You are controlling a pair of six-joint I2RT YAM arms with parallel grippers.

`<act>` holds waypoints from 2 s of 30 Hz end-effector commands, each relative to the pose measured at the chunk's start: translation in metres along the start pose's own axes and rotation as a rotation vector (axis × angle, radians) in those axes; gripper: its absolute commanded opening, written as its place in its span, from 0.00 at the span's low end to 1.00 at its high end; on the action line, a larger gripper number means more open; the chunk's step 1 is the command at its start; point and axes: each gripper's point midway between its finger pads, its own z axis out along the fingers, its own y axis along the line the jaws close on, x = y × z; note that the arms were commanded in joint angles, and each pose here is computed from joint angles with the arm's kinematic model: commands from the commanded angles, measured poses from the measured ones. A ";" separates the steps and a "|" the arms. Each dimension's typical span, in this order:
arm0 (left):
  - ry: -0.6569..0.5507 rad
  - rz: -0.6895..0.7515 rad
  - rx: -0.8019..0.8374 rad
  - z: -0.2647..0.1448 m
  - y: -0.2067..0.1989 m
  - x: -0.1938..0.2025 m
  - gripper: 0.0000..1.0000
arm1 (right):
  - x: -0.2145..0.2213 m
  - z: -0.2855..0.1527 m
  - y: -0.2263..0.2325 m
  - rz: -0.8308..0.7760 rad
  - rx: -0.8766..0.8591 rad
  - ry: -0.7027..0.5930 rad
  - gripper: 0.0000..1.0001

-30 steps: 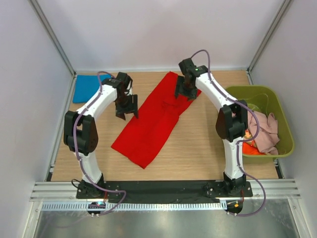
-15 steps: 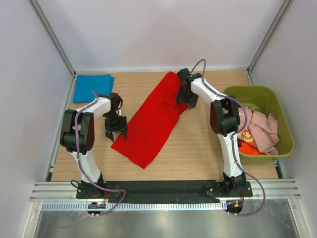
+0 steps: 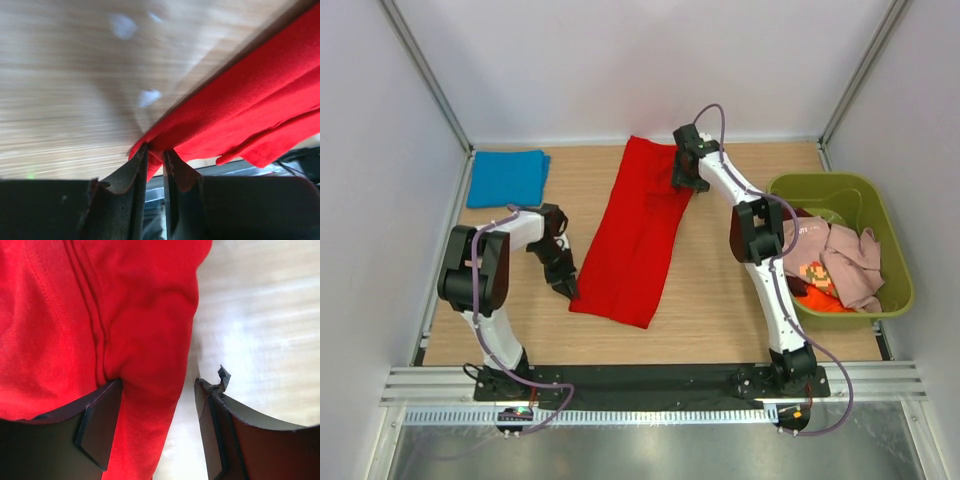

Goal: Fold and stack the t-shirts
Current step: Fold the tshirt

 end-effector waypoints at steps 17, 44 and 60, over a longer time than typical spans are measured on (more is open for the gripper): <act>-0.164 0.214 0.119 -0.033 -0.085 0.038 0.60 | 0.006 -0.139 -0.053 -0.059 -0.089 0.158 0.74; -0.010 0.129 0.219 -0.007 -0.042 0.048 0.53 | 0.320 -0.230 0.019 0.276 -0.625 0.599 0.67; 0.025 0.084 0.196 0.016 -0.037 0.041 0.37 | 0.357 -0.207 0.001 0.261 -0.495 0.657 0.52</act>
